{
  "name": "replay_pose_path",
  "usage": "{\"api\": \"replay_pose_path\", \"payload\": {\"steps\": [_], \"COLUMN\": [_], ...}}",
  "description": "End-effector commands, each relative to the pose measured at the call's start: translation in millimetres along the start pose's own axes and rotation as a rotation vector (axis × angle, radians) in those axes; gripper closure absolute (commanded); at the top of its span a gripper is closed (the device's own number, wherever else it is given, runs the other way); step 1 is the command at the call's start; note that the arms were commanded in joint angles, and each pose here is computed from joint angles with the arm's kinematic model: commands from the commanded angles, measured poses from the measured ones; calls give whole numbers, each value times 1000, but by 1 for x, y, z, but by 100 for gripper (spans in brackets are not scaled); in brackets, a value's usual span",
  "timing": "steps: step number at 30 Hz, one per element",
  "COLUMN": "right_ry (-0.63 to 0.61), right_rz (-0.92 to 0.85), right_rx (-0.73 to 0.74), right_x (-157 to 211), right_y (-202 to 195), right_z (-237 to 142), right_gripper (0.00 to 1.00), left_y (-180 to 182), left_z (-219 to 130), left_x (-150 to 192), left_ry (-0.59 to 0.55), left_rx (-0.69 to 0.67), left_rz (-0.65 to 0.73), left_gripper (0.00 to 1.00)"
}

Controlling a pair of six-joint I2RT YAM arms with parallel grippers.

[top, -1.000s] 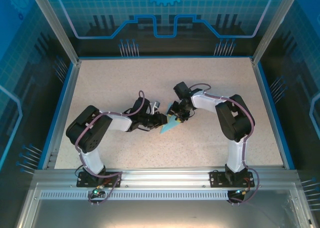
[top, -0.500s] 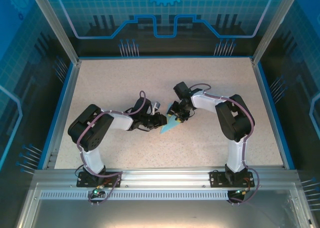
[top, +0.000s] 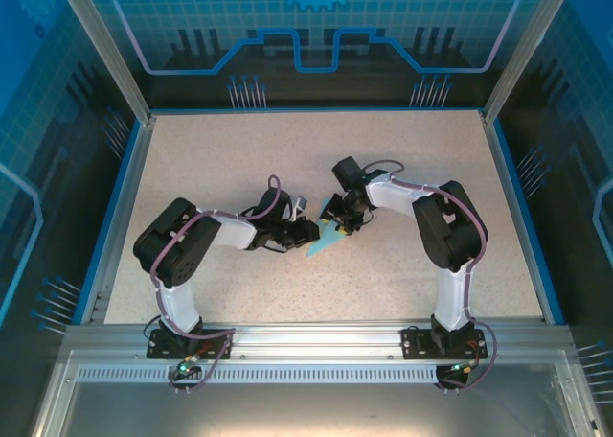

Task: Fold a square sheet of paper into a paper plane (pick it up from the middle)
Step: Fourth fold the wing at the center of the table.

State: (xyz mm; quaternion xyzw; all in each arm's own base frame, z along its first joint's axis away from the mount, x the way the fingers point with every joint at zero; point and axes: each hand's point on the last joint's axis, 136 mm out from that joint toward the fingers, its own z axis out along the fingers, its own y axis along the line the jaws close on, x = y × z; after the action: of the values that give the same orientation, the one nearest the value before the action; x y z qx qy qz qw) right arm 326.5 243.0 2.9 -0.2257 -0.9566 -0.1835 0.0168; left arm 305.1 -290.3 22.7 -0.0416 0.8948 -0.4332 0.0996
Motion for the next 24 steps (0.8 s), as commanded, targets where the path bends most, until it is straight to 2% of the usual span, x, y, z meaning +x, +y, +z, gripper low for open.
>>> {"api": "replay_pose_path", "payload": {"steps": [1, 9, 12, 16, 19, 24], "right_ry": [25, 25, 10, -31, -96, -179], "right_rz": [72, 63, 36, -44, -123, -252], "right_rx": [417, 415, 376, 207, 48, -119], "right_x": [14, 14, 10, 0, -8, -12], "right_y": [-114, -111, -98, -54, -11, 28], "right_z": [43, 42, 34, 13, -20, -68], "right_gripper": [52, 52, 52, 51, 50, 49], "left_y": [14, 26, 32, 42, 49, 58], "left_z": [5, 6, 6, 6, 7, 8], "left_x": [4, 8, 12, 17, 21, 28], "left_ry": [20, 32, 44, 67, 84, 107], "left_rx": [-60, -111, -138, -177, -205, -237], "left_rz": [-4, -25, -36, -43, -53, -64], "left_gripper": [79, 82, 84, 90, 95, 99]}}
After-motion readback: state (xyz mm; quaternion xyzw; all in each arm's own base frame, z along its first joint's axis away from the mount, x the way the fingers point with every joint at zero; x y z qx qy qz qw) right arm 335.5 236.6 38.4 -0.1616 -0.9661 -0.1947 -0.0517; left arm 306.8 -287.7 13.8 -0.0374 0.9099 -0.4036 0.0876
